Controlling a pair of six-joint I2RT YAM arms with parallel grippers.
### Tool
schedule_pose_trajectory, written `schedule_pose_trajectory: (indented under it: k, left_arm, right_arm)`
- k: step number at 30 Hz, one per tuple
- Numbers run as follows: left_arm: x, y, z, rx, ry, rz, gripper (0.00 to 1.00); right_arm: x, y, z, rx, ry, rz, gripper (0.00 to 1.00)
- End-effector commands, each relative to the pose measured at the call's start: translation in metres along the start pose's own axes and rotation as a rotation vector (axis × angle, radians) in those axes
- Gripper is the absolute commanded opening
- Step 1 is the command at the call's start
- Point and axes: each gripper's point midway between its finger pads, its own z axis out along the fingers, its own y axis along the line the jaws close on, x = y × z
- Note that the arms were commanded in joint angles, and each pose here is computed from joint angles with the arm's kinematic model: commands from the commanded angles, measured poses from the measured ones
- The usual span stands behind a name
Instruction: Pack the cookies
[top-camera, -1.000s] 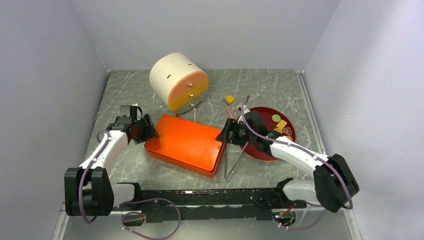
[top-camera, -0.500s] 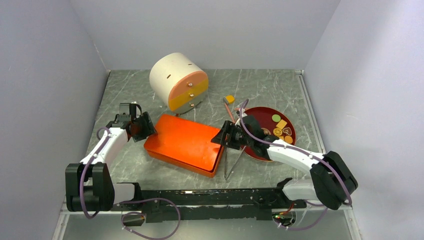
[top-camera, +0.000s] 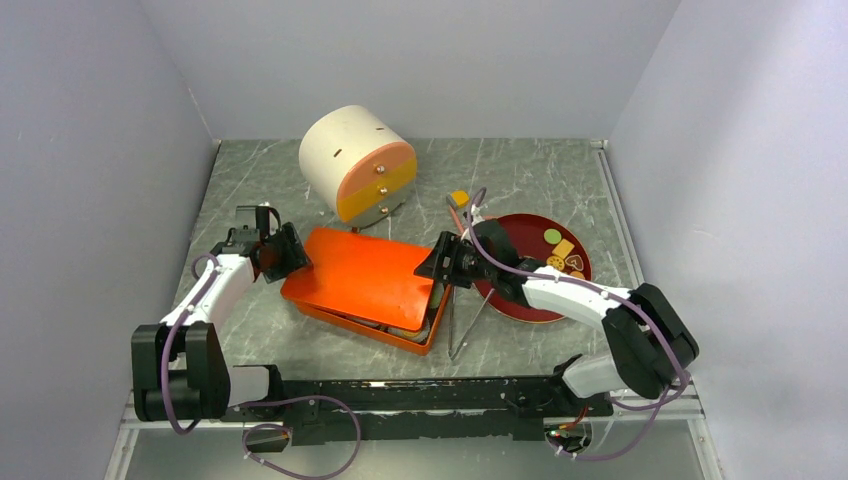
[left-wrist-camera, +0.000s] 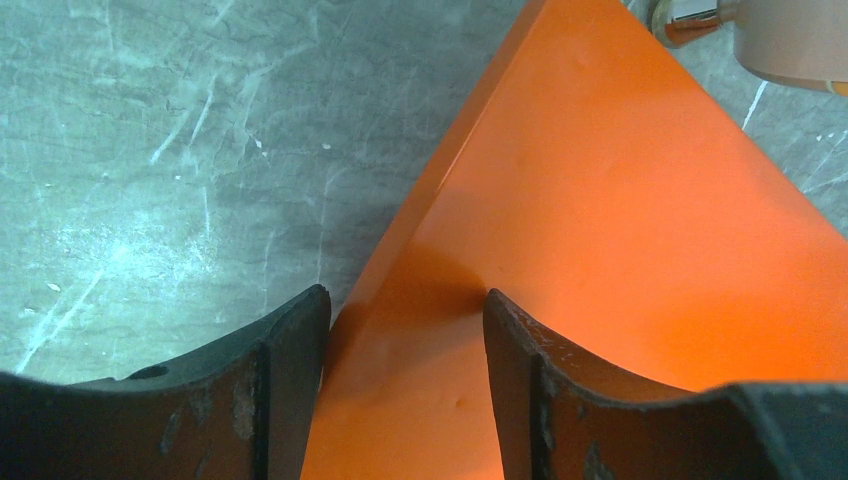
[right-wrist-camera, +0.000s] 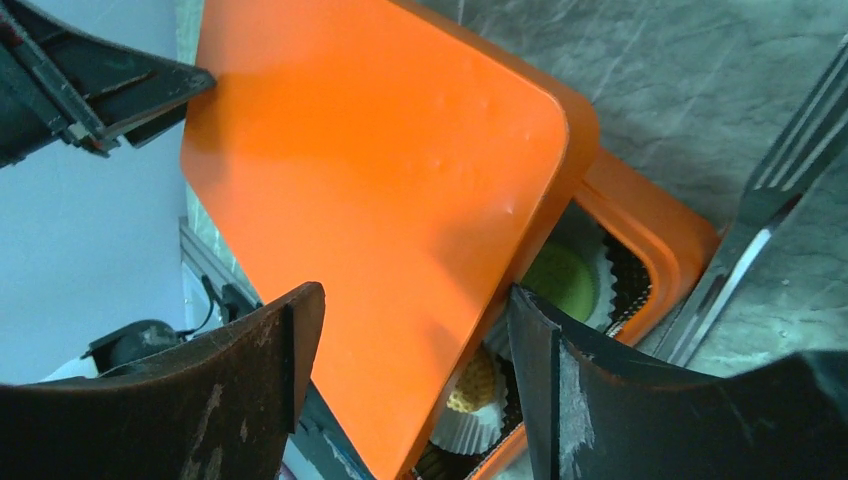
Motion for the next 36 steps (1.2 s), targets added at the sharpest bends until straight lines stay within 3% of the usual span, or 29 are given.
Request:
schedule_pose_trajectory:
  k: [1, 18, 36]
  left_arm:
    - [0.023, 0.014, 0.004, -0.044, 0.082, 0.027, 0.60]
    - [0.030, -0.005, 0.001, 0.069, 0.100, 0.065, 0.53]
    - [0.043, -0.036, -0.007, 0.143, 0.109, 0.146, 0.53]
  right_arm:
    - [-0.014, 0.056, -0.015, -0.204, -0.026, -0.065, 0.70]
    - [0.028, 0.082, -0.043, -0.262, -0.005, -0.117, 0.69]
    - [0.031, 0.032, -0.059, -0.074, -0.100, -0.109, 0.69]
